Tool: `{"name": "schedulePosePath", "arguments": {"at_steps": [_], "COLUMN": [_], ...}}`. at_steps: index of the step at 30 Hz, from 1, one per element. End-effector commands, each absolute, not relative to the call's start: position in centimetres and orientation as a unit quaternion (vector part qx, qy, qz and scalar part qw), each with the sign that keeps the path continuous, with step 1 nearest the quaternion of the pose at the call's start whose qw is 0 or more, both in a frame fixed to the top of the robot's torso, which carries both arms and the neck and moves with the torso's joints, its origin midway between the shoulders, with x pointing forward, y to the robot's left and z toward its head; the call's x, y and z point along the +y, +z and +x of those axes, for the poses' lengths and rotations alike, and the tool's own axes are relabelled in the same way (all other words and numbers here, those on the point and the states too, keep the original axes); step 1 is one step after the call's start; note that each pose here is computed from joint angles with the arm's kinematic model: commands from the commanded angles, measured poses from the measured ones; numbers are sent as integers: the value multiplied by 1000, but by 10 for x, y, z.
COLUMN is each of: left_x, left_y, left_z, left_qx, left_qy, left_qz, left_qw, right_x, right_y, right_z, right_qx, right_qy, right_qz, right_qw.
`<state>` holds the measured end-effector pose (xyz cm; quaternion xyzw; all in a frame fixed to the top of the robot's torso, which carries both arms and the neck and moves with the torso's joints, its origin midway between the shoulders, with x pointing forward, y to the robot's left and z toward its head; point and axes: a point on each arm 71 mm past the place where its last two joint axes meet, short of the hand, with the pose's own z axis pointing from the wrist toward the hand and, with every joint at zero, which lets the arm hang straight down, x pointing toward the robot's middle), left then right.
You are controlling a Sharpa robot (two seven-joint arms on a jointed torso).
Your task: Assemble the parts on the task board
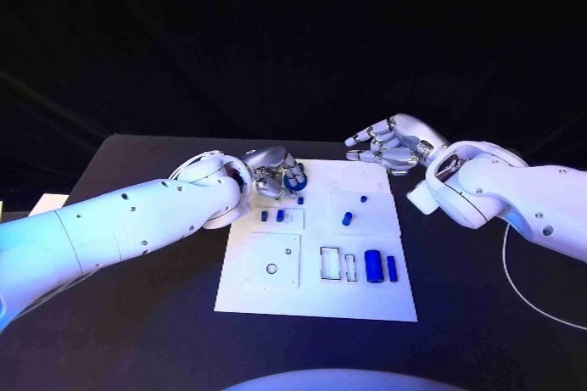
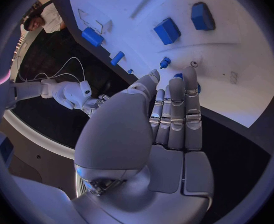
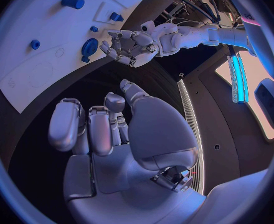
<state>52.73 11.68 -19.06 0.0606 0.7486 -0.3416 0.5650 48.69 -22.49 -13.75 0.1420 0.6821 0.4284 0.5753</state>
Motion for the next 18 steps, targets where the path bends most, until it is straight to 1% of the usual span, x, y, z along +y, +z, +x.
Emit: {"name": "schedulePosePath", "arguments": {"at_steps": [1,8,18], "left_x": [109,100,95], "left_y": [-195,-203,-208], "left_z": [526,526,527], "left_qx": [745,752,764], "left_qy": [-318,-296,-278], "left_qz": [128,155,160], "left_qw": [573,568,560], "right_x": [-223,-222,-221], "right_y": [-138,-137,-137], "right_z": [486,486,486], "right_qx": [684,683,683], "right_qy": [432,432,432], "right_qz": [137,130,128], "right_qw": [571,575,575]}}
